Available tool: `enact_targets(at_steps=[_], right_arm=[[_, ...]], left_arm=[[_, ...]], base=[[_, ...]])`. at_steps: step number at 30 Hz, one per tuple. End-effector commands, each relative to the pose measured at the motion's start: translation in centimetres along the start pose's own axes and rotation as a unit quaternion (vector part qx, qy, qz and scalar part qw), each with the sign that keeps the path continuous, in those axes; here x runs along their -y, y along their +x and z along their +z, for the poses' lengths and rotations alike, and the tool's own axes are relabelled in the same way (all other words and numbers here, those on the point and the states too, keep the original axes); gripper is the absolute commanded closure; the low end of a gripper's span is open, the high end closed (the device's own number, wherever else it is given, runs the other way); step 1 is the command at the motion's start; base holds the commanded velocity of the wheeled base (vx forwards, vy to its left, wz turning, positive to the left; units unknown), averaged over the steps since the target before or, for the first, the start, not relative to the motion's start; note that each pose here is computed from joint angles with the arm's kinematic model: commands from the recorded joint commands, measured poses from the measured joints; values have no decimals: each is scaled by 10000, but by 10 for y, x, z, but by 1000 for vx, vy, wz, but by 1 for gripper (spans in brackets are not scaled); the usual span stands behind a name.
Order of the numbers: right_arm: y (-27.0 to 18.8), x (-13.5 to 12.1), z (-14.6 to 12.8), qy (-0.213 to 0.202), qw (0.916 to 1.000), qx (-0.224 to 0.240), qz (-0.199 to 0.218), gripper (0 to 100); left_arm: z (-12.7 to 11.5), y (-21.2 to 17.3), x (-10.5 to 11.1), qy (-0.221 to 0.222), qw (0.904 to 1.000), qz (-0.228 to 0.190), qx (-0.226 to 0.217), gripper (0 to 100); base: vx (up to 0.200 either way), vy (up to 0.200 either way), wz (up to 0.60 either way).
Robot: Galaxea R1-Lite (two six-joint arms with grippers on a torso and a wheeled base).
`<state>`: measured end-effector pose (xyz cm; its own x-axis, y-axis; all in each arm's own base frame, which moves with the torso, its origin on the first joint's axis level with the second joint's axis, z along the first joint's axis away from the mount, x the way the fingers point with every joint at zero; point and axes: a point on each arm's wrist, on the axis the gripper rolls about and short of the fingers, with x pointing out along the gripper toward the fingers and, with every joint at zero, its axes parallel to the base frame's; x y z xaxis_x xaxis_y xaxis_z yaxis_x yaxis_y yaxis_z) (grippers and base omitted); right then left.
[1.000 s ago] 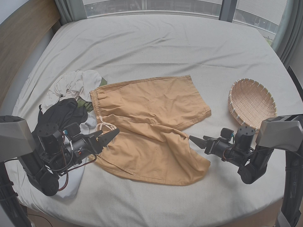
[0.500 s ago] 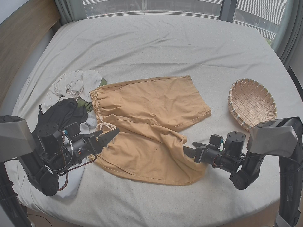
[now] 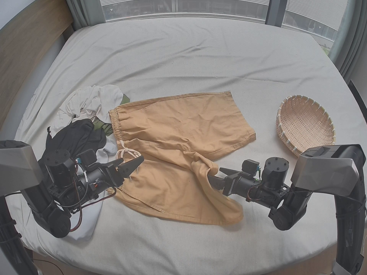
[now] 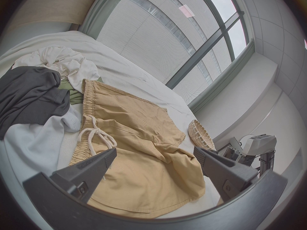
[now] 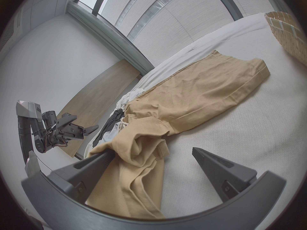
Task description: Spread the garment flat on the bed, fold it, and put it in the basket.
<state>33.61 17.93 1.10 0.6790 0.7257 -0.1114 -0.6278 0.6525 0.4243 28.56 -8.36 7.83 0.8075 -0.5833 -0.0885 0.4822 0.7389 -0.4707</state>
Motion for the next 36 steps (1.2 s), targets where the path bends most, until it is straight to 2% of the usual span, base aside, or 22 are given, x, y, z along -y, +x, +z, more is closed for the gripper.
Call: enact_targets(at_steps=[1,2,3,7,13,18,23,29,36], right_arm=[[1,-1,2,-16,10000,33,21,0],[1,0,2,-10,10000,43,17,0],[1,0,3,-23,10000,56,22,100],[1,0,6,-41,9999,102,8,100],[-2,3,8,-288,9995,133,-64,100],[-12,10,19,-355,9959,427,-715,100],[-31,25,39,-373,9907,676,-1124,100],[-42,38,51,-436,9862,845,-1354,100],[-44,46,49,-452,9853,789,-1448,100]], left_arm=[[-1,0,0,-8,10000,-1,-18,0],[-1,0,0,-8,10000,-1,-18,0],[-1,0,0,-8,10000,-1,-18,0],[-2,-1,0,-22,10000,15,-50,0],[-3,-1,1,-18,10000,5,-48,0],[-2,-1,1,-10,10000,5,-48,0],[-2,-1,1,-10,10000,5,-48,0],[-5,-2,0,-32,9999,37,-96,0],[-11,-3,-2,-56,9997,80,-219,0]], base=[[0,0,0],[0,0,0],[0,0,0],[0,0,0],[0,0,0],[0,0,0],[0,0,0],[0,0,0],[0,0,0]])
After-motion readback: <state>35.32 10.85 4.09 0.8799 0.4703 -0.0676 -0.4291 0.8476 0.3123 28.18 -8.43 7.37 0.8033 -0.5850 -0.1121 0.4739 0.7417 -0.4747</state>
